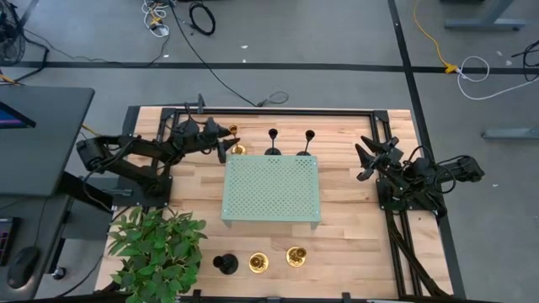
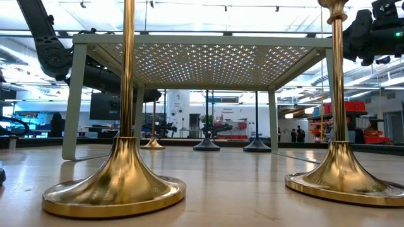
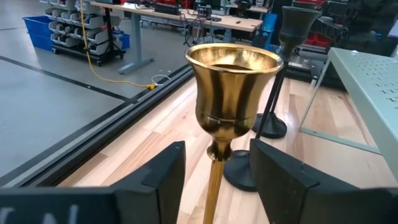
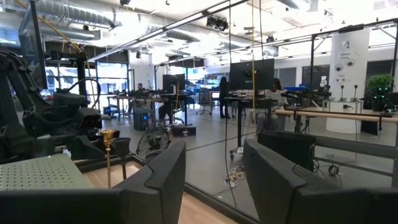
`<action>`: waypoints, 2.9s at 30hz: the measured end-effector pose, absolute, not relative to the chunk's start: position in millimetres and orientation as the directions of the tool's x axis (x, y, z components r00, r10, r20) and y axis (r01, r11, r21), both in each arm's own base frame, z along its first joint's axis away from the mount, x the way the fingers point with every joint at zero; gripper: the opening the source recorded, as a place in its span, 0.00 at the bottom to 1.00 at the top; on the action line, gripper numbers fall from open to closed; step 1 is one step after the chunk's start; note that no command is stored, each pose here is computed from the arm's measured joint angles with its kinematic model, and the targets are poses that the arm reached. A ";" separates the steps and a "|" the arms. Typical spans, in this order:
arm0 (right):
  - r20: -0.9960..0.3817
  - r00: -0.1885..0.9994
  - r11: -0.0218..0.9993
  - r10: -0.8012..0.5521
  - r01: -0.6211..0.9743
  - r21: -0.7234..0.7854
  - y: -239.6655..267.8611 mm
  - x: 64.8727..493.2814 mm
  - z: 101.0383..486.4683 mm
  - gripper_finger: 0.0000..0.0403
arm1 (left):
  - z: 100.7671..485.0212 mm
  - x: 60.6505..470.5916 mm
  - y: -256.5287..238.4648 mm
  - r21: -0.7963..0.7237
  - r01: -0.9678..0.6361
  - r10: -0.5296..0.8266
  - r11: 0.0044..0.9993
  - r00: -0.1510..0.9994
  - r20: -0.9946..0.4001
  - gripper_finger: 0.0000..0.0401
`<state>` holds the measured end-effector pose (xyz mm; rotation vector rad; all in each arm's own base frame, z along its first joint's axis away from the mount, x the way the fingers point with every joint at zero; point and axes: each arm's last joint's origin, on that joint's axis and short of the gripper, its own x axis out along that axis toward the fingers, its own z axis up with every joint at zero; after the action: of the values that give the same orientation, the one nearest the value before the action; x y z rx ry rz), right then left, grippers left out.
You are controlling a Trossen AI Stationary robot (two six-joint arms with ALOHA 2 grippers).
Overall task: Pick & Place candle stick holders
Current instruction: Put the top left golden candle holder on the shelf
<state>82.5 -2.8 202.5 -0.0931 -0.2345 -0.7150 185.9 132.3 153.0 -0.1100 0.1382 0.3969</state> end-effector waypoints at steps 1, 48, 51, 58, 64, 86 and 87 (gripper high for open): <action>0.244 0.730 0.752 -0.638 0.659 -0.005 -2.8 82.5 202.5 0.40 | 152.8 185.9 132.3 -0.080 -0.392 0.377 0.916 0.913 -0.157 0.41; 0.243 0.731 0.752 -0.638 0.659 -0.006 -2.8 82.6 202.3 0.40 | 156.3 181.9 131.0 -0.055 -0.411 0.395 0.910 0.900 -0.185 0.04; 0.243 0.730 0.752 -0.638 0.659 -0.006 -2.8 82.5 202.4 0.40 | 161.8 178.3 128.7 -0.052 -0.416 0.400 0.908 0.897 -0.191 0.05; 0.243 0.731 0.752 -0.638 0.659 -0.006 -2.8 82.5 202.4 0.40 | 182.1 170.2 122.5 -0.043 -0.415 0.408 0.909 0.905 -0.120 0.04; 0.243 0.731 0.752 -0.638 0.659 -0.007 -2.8 82.5 202.3 0.40 | 201.4 162.9 116.1 -0.086 -0.390 0.389 0.917 0.921 -0.023 0.05; 0.243 0.730 0.752 -0.638 0.659 -0.006 -2.8 82.5 202.4 0.40 | 332.4 185.0 98.3 -0.108 -0.303 0.291 0.947 0.950 -0.116 0.04; 0.243 0.730 0.752 -0.638 0.659 -0.006 -2.8 82.5 202.4 0.40 | 336.0 186.0 95.2 -0.113 -0.292 0.279 0.950 0.953 -0.120 0.04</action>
<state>82.5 -2.8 202.4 -0.0939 -0.2329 -0.7151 186.0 95.2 336.0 -0.1302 0.1036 0.2910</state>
